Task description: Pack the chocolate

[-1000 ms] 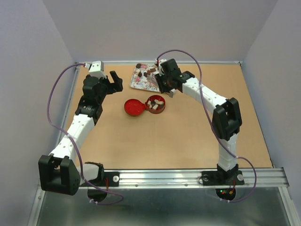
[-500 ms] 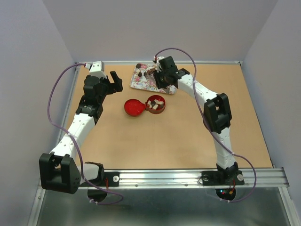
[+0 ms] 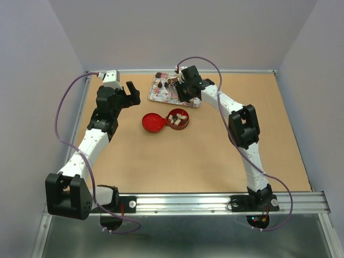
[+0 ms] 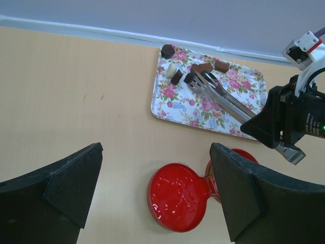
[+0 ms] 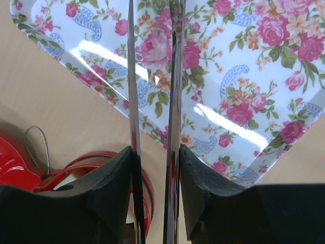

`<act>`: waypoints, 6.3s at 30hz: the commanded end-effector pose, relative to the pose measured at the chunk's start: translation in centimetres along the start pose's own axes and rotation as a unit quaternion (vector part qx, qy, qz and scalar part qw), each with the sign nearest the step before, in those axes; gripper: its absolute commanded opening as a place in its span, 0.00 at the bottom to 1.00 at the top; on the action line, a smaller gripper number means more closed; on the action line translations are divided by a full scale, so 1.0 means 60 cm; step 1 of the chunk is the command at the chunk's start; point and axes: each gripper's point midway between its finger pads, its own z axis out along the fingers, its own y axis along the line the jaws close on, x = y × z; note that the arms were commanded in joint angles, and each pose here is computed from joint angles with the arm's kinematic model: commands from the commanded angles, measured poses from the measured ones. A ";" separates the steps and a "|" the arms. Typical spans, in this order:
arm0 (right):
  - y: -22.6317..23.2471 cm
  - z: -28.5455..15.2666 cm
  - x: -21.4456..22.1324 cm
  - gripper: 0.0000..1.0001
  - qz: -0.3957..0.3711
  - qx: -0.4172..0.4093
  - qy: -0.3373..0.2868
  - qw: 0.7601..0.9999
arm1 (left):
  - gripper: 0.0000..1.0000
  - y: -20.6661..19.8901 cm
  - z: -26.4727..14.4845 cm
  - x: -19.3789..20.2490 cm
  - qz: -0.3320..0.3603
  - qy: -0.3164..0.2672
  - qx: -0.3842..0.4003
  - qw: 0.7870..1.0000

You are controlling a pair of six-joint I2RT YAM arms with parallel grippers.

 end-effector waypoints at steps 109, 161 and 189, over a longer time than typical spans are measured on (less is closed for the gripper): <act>0.022 -0.343 0.118 0.41 0.019 -0.035 -0.021 0.999 | 0.99 -0.014 -0.008 -0.061 -0.003 -0.043 0.019 0.999; 0.052 0.033 -0.071 0.47 -0.075 -0.063 -0.068 0.993 | 0.99 -0.007 0.000 -0.054 -0.001 -0.039 0.012 0.999; 0.031 -0.044 -0.086 0.31 -0.084 -0.026 -0.078 0.993 | 0.99 -0.007 -0.004 -0.059 0.000 -0.043 0.011 0.999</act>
